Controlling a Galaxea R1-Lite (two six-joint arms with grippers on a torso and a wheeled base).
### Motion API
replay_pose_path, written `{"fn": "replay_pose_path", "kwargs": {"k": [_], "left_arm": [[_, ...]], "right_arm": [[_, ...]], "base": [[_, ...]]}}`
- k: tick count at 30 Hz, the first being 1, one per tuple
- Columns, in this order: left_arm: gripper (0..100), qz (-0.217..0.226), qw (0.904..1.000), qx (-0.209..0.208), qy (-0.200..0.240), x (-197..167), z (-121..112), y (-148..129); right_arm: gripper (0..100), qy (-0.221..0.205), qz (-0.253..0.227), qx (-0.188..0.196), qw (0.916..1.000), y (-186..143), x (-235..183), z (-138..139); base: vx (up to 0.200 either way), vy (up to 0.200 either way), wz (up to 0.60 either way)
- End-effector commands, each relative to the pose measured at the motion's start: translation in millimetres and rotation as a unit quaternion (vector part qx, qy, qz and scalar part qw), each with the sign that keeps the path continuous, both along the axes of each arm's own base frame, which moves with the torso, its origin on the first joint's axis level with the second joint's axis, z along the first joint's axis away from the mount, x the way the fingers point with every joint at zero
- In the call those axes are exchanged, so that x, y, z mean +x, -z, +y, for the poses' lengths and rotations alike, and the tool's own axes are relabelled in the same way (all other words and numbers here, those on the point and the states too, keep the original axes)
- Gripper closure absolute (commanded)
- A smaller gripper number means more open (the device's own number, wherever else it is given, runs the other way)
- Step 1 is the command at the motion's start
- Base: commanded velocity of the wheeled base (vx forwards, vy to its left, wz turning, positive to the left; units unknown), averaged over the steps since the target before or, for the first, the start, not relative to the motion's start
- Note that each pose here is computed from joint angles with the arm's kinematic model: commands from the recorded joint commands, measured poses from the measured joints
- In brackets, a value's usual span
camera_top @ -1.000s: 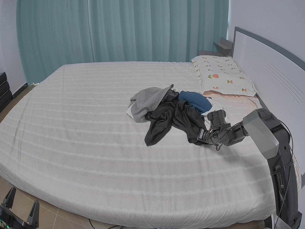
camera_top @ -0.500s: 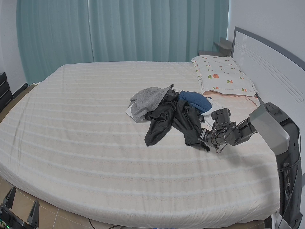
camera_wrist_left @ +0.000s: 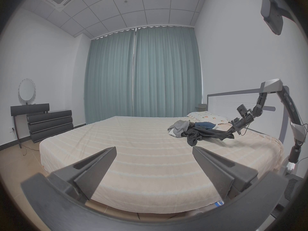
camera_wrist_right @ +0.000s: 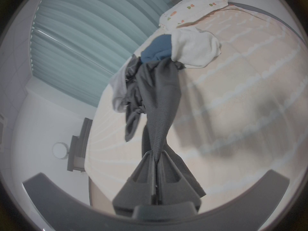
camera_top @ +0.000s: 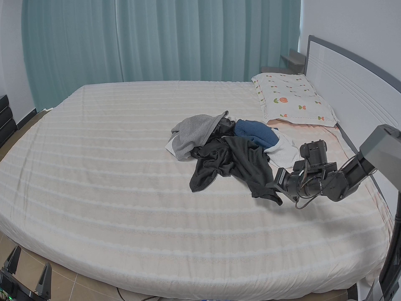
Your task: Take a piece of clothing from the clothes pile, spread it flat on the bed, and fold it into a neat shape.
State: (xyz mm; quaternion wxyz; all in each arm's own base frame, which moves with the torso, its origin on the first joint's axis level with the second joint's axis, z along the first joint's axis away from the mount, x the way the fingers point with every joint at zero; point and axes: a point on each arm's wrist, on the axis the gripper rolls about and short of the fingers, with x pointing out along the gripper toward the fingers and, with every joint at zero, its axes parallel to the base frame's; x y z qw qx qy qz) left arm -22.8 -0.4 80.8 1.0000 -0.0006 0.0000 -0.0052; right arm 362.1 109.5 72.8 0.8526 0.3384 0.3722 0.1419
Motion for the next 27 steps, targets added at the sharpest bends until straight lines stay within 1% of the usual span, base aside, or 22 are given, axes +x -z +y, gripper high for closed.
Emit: {"fn": "replay_pose_path", "kwargs": {"k": [1,3,4,5,8,12,13,15,16,17,18,19,21,22,23,24,25,26,27], "left_arm": [[0,-0.001,1.0000,0.000,0.000,0,0,5],[0,-0.001,1.0000,0.000,-0.001,0,0,5],[0,-0.001,1.0000,0.000,-0.001,0,0,5],[0,-0.001,1.0000,0.001,0.001,0,0,5],[0,-0.001,1.0000,0.000,0.001,0,0,5],[0,-0.002,1.0000,0.001,0.003,0,0,5],[0,-0.001,1.0000,0.001,-0.004,0,0,5],[0,-0.001,1.0000,-0.001,-0.004,0,0,5],[0,-0.001,1.0000,-0.001,-0.004,0,0,5],[0,-0.006,1.0000,-0.004,-0.001,0,0,4],[0,-0.015,0.9999,-0.005,-0.001,-1,0,0],[0,-0.040,0.9991,-0.012,0.001,-4,0,-14],[0,-0.040,0.9991,-0.012,0.001,-4,0,-14],[0,-0.081,0.9912,-0.101,0.029,-2,0,-88],[0,-0.052,0.9922,-0.105,0.043,8,-1,-93],[0,-0.024,0.9930,-0.095,0.066,17,-2,-93],[0,0.004,0.9919,-0.086,0.094,25,-3,-91],[0,0.028,0.9887,-0.084,0.121,32,-5,-91],[0,0.037,0.9877,-0.085,0.126,36,-5,-91]], "right_arm": [[100,-0.034,-0.101,0.048,0.9931,-72,-52,1],[100,-0.044,-0.129,0.058,0.9890,-90,-63,3],[100,-0.044,-0.129,0.058,0.9890,-90,-63,3],[100,-0.055,-0.158,0.069,0.9835,-110,-77,6],[100,-0.065,-0.190,0.080,0.9764,-131,-89,7],[100,-0.070,-0.220,0.088,0.9691,-148,-100,6],[100,-0.073,-0.230,0.092,0.9662,-155,-104,7],[100,-0.082,-0.241,0.100,0.9619,-163,-113,8],[100,-0.082,-0.241,0.100,0.9619,-163,-113,8],[100,-0.095,-0.246,0.101,0.9592,-165,-125,12],[100,-0.098,-0.248,0.103,0.9582,-166,-128,13],[100,-0.101,-0.249,0.104,0.9578,-166,-131,13],[100,-0.101,-0.249,0.104,0.9578,-166,-131,13],[100,-0.100,-0.248,0.105,0.9578,-167,-131,12],[100,-0.099,-0.246,0.104,0.9587,-165,-130,11],[100,-0.097,-0.245,0.102,0.9592,-164,-129,11],[100,-0.097,-0.244,0.102,0.9595,-164,-128,12],[100,-0.094,-0.246,0.102,0.9593,-164,-127,11],[100,-0.094,-0.247,0.102,0.9590,-165,-127,11]], "base": [[0.000,0.000,0.00],[0.000,0.000,0.00],[0.000,0.000,0.00],[0.000,0.000,0.00],[0.000,0.000,0.00],[0.000,0.000,0.00],[0.000,0.000,0.00],[0.000,0.000,0.00],[0.000,0.000,0.00],[0.000,0.000,0.00],[0.000,0.000,0.00],[0.000,0.000,0.00],[0.000,0.000,0.00],[0.000,0.000,0.00],[0.000,0.000,0.00],[0.000,0.000,0.00],[0.000,0.000,0.00],[0.000,0.000,0.00],[0.000,0.000,0.00]]}}
